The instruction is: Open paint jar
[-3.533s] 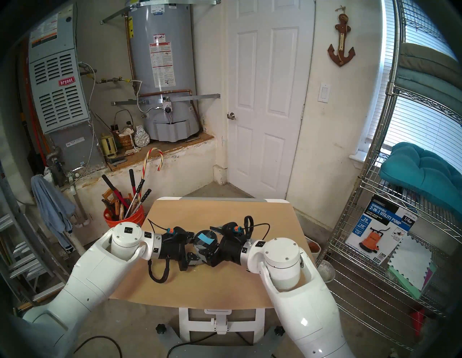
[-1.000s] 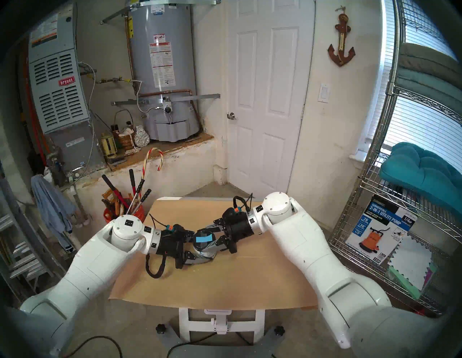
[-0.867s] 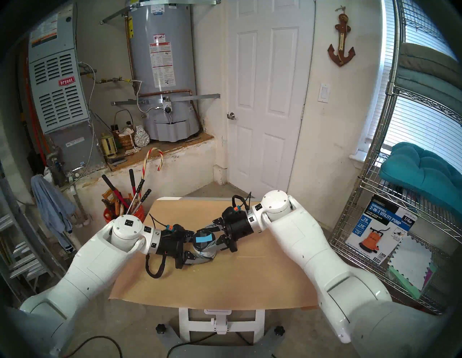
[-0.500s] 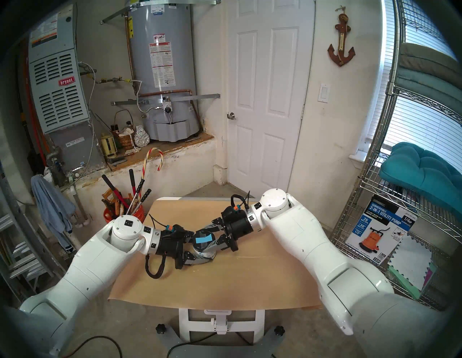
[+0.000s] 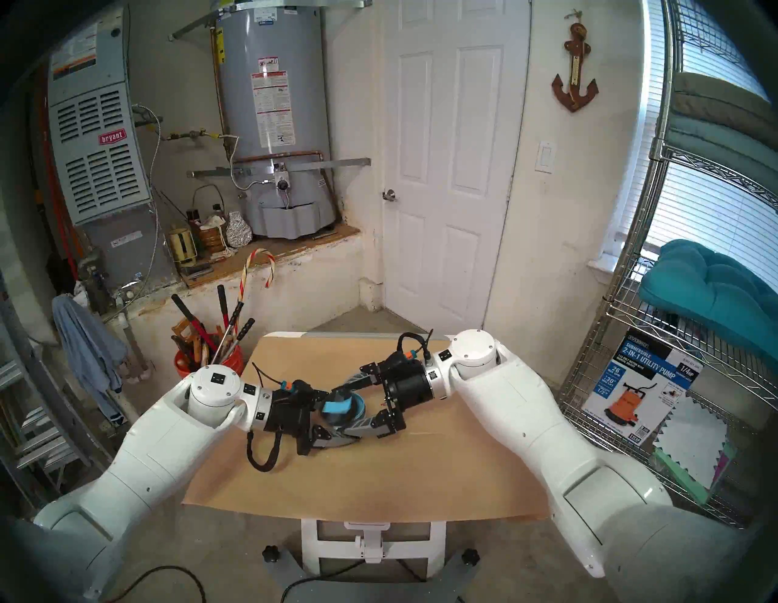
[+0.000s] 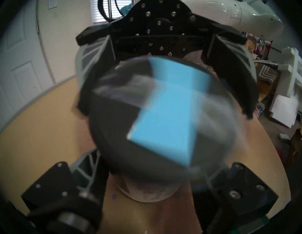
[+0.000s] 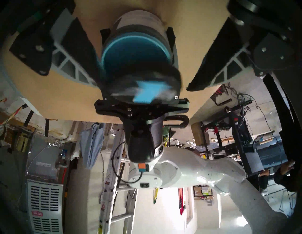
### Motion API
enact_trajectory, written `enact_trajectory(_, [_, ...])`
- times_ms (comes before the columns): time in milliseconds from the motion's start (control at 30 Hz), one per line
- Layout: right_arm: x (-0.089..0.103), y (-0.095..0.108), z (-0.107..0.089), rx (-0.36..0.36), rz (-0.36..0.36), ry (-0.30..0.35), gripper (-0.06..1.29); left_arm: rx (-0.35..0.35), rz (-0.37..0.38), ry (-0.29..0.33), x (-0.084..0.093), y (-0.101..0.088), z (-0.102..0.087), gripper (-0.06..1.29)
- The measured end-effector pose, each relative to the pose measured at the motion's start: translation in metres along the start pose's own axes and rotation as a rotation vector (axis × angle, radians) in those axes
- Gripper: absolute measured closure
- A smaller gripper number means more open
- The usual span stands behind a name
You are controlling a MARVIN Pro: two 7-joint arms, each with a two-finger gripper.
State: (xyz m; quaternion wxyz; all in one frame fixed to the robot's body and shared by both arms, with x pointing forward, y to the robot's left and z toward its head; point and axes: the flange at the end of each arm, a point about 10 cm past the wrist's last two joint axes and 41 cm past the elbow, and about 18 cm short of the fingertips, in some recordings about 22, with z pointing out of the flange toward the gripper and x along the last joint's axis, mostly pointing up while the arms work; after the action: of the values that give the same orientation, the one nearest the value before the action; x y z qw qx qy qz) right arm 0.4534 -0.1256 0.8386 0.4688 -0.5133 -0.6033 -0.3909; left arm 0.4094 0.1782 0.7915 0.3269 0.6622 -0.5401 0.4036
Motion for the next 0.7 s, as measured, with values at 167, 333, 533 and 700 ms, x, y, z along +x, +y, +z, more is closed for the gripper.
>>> enact_trajectory(167, [-0.003, -0.006, -0.008, -0.074, 0.017, 0.014, -0.02, 0.001, -0.002, 0.001, 0.0, 0.0, 0.0, 0.46])
enact_trajectory(333, [-0.012, -0.013, -0.01, -0.13, 0.038, 0.017, -0.02, 0.001, -0.004, 0.003, -0.001, 0.0, 0.0, 0.46])
enact_trajectory(533, [-0.018, -0.017, -0.008, -0.185, 0.052, 0.031, -0.02, 0.0, -0.005, 0.004, -0.001, -0.001, 0.001, 0.46])
enact_trajectory(700, [-0.018, -0.019, -0.007, -0.209, 0.045, 0.046, -0.02, 0.0, -0.007, 0.004, -0.001, -0.001, 0.0, 0.46])
